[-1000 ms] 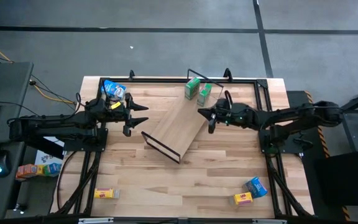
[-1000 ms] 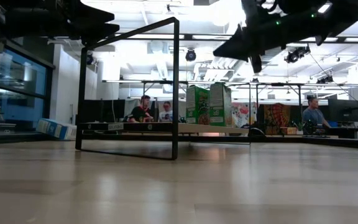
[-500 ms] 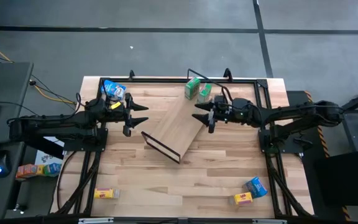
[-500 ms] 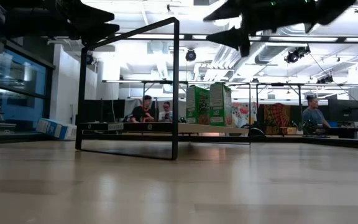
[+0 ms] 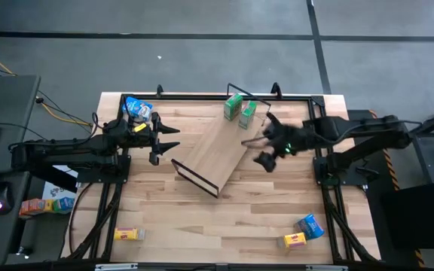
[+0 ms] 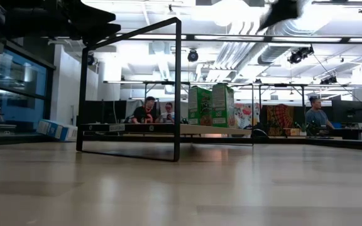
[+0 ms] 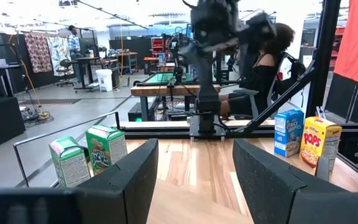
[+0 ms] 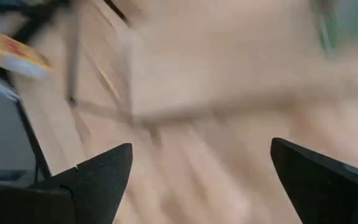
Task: Stack cereal on shelf
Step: Put the bottom blue cereal box on the shelf
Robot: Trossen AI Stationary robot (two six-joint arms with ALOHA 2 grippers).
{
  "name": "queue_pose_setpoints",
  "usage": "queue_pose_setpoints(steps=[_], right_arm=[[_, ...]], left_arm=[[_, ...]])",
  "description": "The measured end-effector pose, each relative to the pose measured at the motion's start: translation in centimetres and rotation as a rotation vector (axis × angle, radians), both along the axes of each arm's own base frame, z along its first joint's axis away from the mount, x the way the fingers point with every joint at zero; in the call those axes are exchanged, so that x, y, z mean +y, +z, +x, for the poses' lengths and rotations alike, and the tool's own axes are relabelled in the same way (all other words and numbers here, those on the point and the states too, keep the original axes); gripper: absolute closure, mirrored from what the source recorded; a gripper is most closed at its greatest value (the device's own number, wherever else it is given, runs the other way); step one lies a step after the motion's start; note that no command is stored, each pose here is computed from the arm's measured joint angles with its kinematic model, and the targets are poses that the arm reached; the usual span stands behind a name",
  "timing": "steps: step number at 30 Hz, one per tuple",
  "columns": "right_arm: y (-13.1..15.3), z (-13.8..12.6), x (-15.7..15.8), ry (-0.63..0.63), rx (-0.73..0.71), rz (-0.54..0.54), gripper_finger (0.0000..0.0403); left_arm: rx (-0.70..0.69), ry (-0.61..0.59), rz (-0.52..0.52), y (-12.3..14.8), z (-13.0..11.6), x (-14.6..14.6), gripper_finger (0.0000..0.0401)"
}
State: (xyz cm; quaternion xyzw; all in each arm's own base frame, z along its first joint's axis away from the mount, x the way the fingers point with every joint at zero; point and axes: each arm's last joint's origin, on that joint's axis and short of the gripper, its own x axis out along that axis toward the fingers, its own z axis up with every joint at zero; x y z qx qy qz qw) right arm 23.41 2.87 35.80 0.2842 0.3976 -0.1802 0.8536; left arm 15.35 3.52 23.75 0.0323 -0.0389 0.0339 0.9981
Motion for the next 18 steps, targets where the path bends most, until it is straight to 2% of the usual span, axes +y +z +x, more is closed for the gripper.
queue_pose_setpoints(steps=[8,13,18], right_arm=[[-2.2,-5.3,6.3,-0.337,0.419,0.298,0.0028],[-3.9,-7.4,10.3,-0.476,0.503,0.455,0.0028],[-5.8,-9.1,13.0,-0.565,0.560,0.529,0.0028]], left_arm=[[-0.003,-0.003,-0.028,0.0,0.0,0.0,0.0203],[-0.004,-0.003,-0.042,0.0,0.0,0.0,0.0203],[-0.003,-0.003,-0.042,0.0,0.0,0.0,0.0203]])
